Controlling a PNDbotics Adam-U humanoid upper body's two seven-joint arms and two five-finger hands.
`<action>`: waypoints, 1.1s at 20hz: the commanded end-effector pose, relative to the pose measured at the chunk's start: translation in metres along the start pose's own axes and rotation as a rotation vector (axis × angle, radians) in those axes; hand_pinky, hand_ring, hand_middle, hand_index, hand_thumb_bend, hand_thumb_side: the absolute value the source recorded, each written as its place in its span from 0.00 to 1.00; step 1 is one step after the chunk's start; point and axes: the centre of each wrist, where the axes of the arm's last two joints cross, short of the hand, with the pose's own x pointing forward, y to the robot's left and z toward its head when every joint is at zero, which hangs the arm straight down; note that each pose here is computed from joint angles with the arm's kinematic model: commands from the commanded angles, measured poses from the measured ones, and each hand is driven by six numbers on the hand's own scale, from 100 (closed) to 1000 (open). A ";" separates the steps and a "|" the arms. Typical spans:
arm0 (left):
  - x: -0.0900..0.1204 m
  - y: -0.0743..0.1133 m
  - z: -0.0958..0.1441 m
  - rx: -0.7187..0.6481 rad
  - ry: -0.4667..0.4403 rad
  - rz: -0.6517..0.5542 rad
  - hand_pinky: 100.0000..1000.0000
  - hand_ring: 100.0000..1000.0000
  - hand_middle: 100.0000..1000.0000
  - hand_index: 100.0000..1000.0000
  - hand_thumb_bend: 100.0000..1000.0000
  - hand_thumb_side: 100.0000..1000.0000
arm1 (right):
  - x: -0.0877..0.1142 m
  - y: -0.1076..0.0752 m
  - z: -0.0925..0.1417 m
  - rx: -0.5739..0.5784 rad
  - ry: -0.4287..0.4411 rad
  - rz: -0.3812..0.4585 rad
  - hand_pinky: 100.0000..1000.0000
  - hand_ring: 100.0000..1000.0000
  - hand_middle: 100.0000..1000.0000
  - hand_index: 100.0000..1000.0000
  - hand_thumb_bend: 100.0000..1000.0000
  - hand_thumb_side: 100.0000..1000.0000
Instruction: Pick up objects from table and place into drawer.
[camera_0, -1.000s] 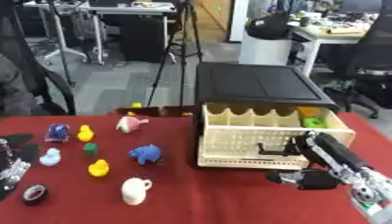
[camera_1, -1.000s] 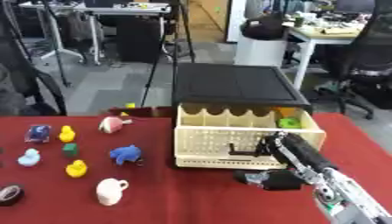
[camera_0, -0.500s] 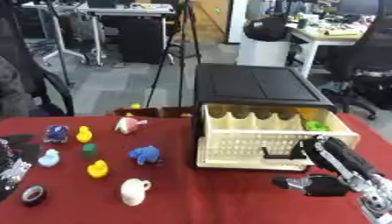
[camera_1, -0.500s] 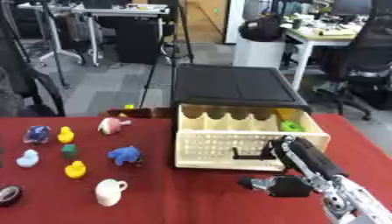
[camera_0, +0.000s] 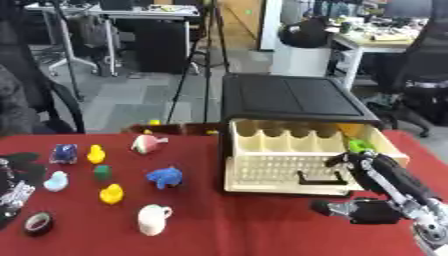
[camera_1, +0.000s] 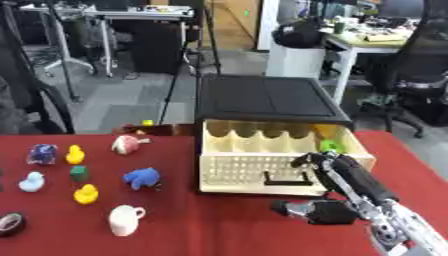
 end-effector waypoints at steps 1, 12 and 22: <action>0.005 0.010 -0.003 0.015 -0.020 -0.027 0.52 0.42 0.49 0.72 0.60 0.73 | 0.005 -0.014 -0.001 -0.055 -0.030 0.004 0.00 0.00 0.07 0.73 0.78 0.76; 0.005 0.014 -0.007 -0.016 -0.020 -0.099 0.52 0.42 0.49 0.72 0.63 0.72 | 0.022 -0.032 0.015 -0.186 -0.065 -0.017 0.00 0.00 0.08 0.74 0.77 0.78; 0.000 0.015 -0.016 -0.136 0.001 -0.274 0.52 0.43 0.50 0.73 0.75 0.63 | 0.024 -0.035 0.028 -0.244 -0.033 -0.041 0.00 0.00 0.08 0.75 0.77 0.79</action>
